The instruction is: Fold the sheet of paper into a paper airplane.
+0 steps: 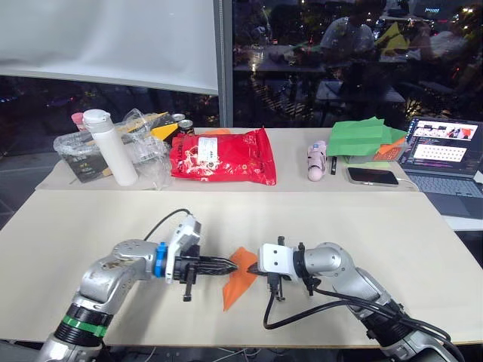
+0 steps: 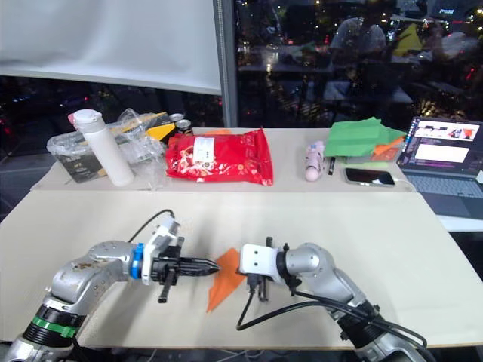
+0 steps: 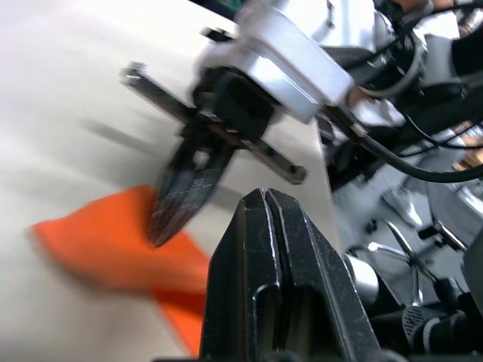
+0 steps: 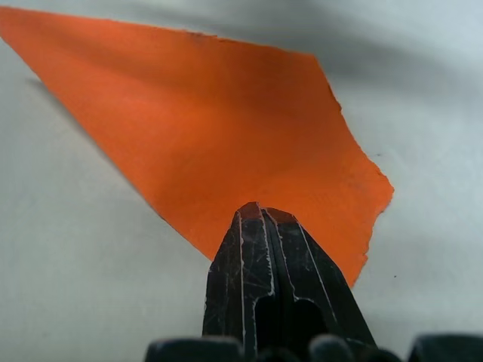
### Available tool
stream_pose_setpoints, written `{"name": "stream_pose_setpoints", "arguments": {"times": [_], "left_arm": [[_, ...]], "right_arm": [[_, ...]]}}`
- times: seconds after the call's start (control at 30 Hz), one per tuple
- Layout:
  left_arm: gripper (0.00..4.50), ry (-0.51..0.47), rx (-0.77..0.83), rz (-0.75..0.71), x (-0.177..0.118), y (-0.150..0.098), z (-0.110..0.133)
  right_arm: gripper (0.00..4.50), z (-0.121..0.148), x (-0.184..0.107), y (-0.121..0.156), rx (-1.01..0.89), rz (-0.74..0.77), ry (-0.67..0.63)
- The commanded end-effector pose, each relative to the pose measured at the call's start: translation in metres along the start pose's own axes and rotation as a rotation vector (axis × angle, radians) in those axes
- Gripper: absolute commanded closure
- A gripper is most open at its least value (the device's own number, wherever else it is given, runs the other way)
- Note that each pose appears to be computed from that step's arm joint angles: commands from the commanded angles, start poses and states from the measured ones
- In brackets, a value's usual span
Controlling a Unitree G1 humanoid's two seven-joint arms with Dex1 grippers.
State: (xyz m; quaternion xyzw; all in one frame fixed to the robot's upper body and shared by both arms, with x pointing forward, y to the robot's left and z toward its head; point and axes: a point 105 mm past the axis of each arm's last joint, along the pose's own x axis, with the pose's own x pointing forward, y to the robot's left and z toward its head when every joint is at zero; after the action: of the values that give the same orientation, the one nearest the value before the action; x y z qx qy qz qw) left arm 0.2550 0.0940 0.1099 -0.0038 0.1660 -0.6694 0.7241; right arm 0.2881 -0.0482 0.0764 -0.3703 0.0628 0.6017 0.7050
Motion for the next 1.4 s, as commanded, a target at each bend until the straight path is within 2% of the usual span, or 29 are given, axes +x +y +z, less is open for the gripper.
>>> {"name": "stream_pose_setpoints", "arguments": {"times": [0.03,0.13,0.27,0.5,0.83,1.0,1.17,1.27,1.4], "left_arm": [[4.48,0.106,0.028,0.082,0.006,0.011,-0.026],[4.48,0.191,0.001,0.114,0.006,0.014,-0.054],[4.48,0.227,-0.016,0.189,0.001,0.023,-0.072],[4.48,0.211,-0.047,0.177,0.003,0.014,-0.076],[4.48,0.214,-0.079,0.201,0.005,0.006,-0.081],[4.48,0.214,-0.086,0.211,0.004,0.005,-0.082],[4.48,0.22,-0.083,0.221,0.004,0.006,-0.083],[4.48,0.223,-0.074,0.224,0.007,0.01,-0.083],[4.48,0.236,-0.064,0.216,0.007,0.011,-0.083]], "right_arm": [[4.44,0.004,-0.002,-0.004,-0.024,-0.011,-0.004],[4.44,0.004,-0.004,-0.006,-0.023,-0.022,-0.002],[4.44,0.007,-0.01,-0.011,-0.023,-0.041,-0.012],[4.44,0.017,-0.021,-0.028,-0.041,-0.098,-0.039],[4.44,-0.011,-0.018,-0.052,-0.05,-0.147,0.066],[4.44,-0.015,-0.02,-0.06,-0.062,-0.148,0.084],[4.44,-0.022,-0.016,-0.036,-0.048,-0.011,0.095],[4.44,-0.026,-0.014,-0.012,-0.021,0.087,0.094],[4.44,-0.027,-0.017,0.003,0.018,0.121,0.088]]}}
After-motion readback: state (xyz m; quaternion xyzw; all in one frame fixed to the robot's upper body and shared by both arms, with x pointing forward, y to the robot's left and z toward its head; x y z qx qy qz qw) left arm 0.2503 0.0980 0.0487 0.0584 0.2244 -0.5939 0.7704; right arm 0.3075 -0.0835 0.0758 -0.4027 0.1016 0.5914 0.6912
